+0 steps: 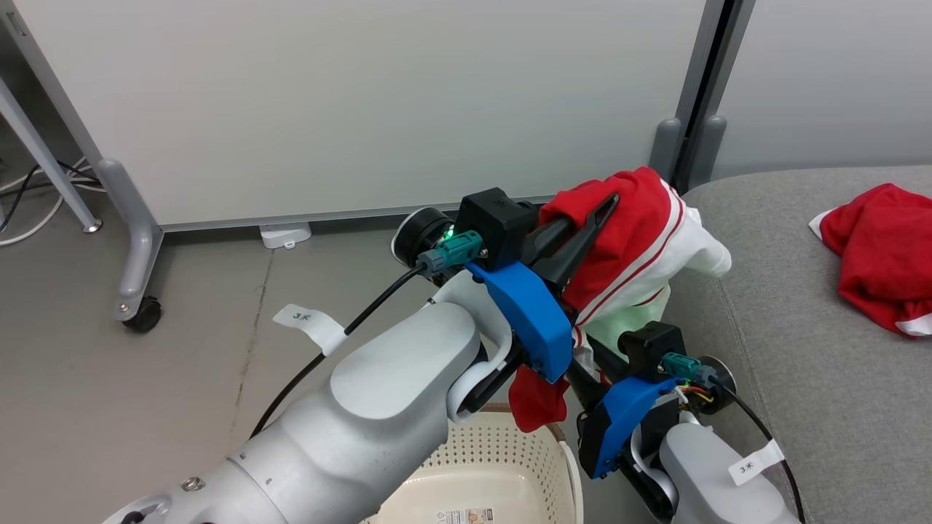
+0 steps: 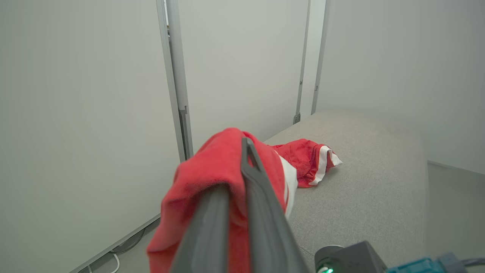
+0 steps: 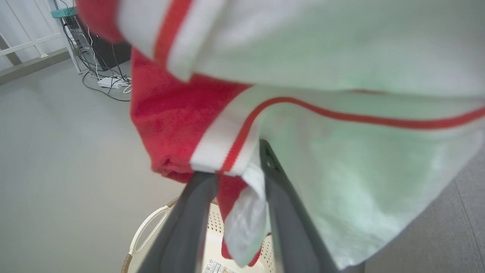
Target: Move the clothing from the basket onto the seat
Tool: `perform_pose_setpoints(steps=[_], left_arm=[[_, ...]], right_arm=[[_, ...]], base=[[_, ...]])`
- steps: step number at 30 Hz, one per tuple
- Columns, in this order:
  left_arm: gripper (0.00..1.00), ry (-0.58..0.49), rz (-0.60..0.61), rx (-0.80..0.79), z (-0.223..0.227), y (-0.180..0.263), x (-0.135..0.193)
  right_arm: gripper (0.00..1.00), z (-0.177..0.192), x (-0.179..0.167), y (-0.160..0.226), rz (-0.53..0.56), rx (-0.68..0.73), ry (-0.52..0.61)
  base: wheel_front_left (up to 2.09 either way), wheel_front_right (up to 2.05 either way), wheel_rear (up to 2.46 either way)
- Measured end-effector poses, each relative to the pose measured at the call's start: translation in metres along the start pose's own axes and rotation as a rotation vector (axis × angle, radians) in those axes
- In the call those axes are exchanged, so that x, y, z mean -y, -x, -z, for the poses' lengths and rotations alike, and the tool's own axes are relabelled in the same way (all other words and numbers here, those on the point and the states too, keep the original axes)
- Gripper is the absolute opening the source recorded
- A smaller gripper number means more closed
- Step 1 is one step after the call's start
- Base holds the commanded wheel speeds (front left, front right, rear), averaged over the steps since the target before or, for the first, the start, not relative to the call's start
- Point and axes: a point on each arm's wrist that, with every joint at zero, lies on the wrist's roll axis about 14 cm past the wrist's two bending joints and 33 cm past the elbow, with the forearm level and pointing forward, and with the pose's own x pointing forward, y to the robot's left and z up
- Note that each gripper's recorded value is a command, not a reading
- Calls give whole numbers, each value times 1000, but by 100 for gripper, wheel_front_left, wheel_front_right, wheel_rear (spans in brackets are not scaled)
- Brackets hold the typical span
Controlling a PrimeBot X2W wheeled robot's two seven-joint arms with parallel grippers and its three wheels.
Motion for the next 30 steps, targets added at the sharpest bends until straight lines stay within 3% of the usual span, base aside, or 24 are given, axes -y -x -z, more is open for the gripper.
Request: perform_pose_setpoints(steps=[30], left_arm=[[0,-8,-31,-15,8,-6,-8]], right_arm=[[0,-4,9,9,27,33,-20]], base=[[0,0,0]])
